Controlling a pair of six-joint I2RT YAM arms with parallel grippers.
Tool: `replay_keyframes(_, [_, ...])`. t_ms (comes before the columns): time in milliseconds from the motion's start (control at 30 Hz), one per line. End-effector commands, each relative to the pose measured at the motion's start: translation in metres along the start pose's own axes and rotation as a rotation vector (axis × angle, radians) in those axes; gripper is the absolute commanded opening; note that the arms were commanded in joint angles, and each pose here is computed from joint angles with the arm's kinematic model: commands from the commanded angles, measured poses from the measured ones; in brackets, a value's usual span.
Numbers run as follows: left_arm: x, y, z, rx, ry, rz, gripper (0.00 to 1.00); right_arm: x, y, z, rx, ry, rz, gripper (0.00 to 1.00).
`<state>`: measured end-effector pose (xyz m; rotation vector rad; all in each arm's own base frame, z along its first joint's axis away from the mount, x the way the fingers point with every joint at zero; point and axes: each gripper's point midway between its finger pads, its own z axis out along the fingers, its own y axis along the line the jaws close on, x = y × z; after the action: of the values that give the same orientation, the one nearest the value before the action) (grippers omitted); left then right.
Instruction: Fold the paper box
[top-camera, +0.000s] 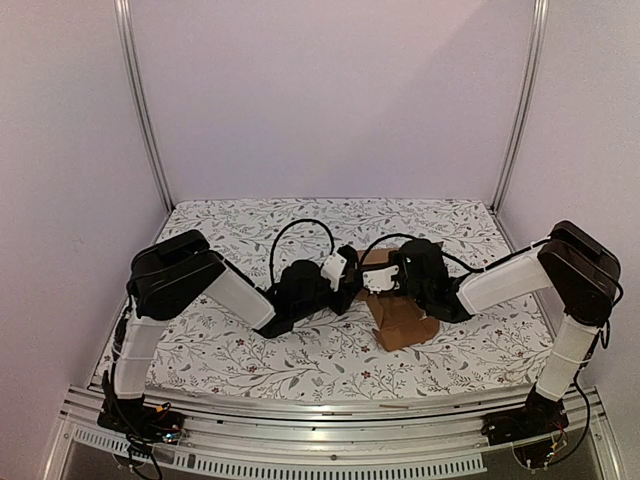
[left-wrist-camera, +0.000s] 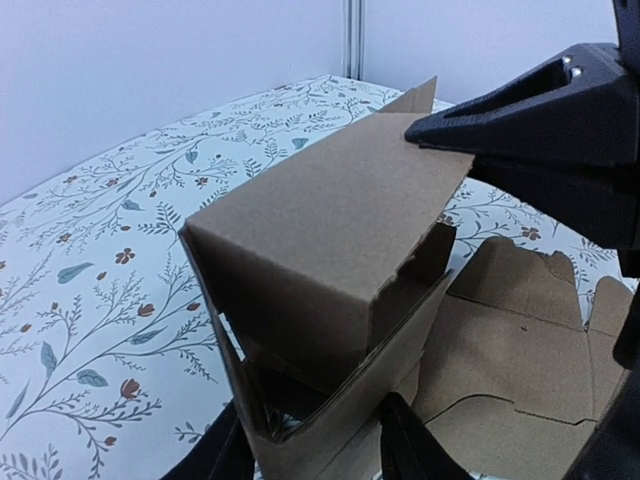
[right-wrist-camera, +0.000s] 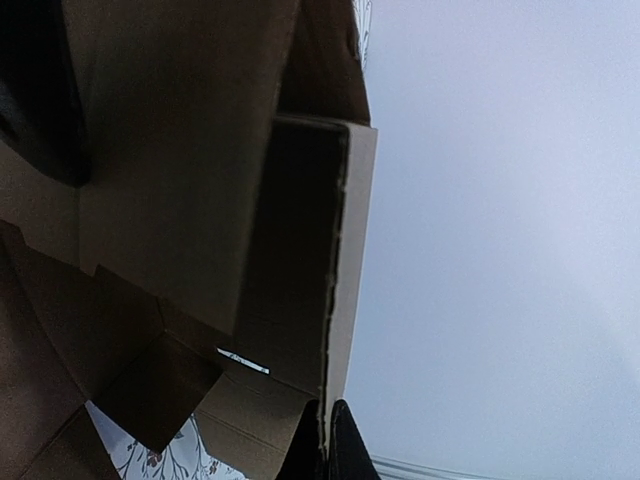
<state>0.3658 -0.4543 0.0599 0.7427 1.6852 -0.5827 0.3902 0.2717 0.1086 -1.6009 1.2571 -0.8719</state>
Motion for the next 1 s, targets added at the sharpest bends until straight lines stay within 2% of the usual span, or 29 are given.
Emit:
replay_keyframes(0, [-0.028,-0.026,0.003,0.041,-0.090,0.013,0.40,-0.026,0.044,-0.010,-0.153,-0.112,-0.053,0.01])
replay_keyframes(100, [-0.035,-0.033,0.005,0.072,-0.122,0.007,0.44,-0.027,0.041,-0.010,-0.160,-0.103,-0.034,0.01])
replay_keyframes(200, [-0.036,-0.034,0.012,0.071,-0.111,0.005,0.36,-0.028,0.038,-0.012,-0.167,-0.109,-0.017,0.00])
replay_keyframes(367, [-0.037,-0.018,0.015,0.002,-0.117,-0.069,0.30,-0.026,0.046,-0.015,-0.195,-0.116,-0.045,0.00])
replay_keyframes(567, [-0.058,-0.031,0.013,0.199,-0.143,-0.189,0.30,-0.024,0.051,-0.018,-0.221,-0.112,-0.057,0.01])
replay_keyframes(667, [-0.064,-0.038,0.009,0.301,-0.149,-0.246,0.35,-0.025,0.048,-0.017,-0.229,-0.106,-0.046,0.01])
replay_keyframes(967, [-0.060,-0.025,0.000,0.362,-0.132,-0.294,0.35,-0.024,0.048,-0.019,-0.252,-0.103,-0.062,0.01])
